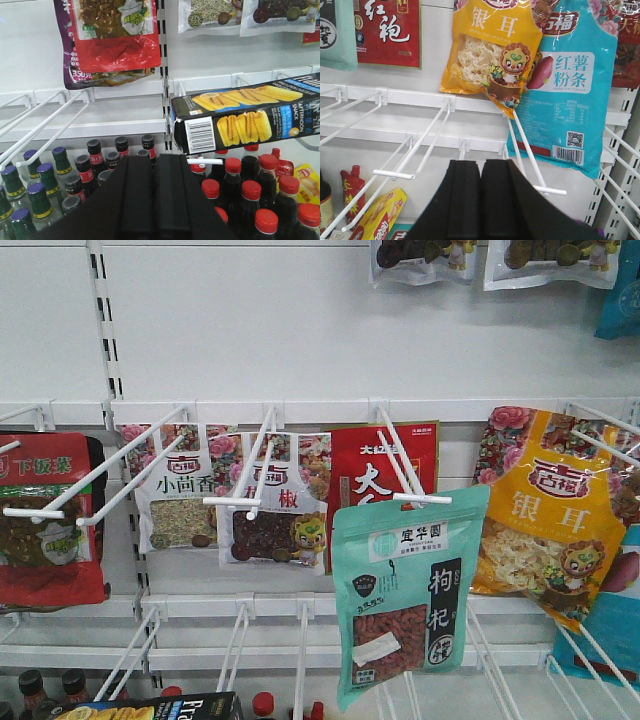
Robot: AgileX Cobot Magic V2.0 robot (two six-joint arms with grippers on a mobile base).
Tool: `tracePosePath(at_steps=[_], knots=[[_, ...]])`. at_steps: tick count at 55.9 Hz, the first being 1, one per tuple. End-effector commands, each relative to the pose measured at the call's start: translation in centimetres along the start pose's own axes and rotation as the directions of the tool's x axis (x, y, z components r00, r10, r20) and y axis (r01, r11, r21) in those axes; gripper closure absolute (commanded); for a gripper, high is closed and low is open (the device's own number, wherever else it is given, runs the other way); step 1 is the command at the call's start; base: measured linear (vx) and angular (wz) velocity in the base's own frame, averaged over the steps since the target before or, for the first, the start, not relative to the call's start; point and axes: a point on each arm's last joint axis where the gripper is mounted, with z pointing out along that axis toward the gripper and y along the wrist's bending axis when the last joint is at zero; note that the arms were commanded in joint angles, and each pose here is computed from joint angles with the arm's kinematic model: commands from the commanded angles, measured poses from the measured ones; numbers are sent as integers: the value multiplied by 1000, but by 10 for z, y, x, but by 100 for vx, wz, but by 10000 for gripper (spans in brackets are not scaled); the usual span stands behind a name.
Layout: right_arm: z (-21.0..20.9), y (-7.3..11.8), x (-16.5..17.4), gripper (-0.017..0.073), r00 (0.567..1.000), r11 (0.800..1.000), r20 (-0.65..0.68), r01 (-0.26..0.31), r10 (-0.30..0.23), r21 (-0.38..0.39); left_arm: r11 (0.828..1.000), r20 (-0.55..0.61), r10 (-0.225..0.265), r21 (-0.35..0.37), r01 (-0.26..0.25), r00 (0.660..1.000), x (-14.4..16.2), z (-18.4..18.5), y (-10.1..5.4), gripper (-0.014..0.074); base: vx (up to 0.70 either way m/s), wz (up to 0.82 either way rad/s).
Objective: Pick snacks and fruit into basket
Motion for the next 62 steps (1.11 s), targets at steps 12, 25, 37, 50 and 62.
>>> tracePosePath(at_steps=[12,25,37,50,62], knots=[[-1,0,-6,568,996,1000,90,14,-15,5,1000,91,-6,-7,7,996,-7,-1,1,602,0,0],[-1,0,-6,568,996,1000,90,14,-15,5,1000,91,-6,-7,7,996,-7,-1,1,602,0,0],[-1,0,-6,568,996,1000,90,14,-15,5,1000,91,-6,-7,7,996,-7,-1,1,602,0,0],[-2,0,-12,568,988,1000,154,14,-15,7,1000,111,-6,-8,7,994,-9,-2,1,602,0,0],[-3,0,-21,568,968,1000,250,-5,3,5,1000,247,-6,-16,11,969,-21,-4,1,602,0,0]])
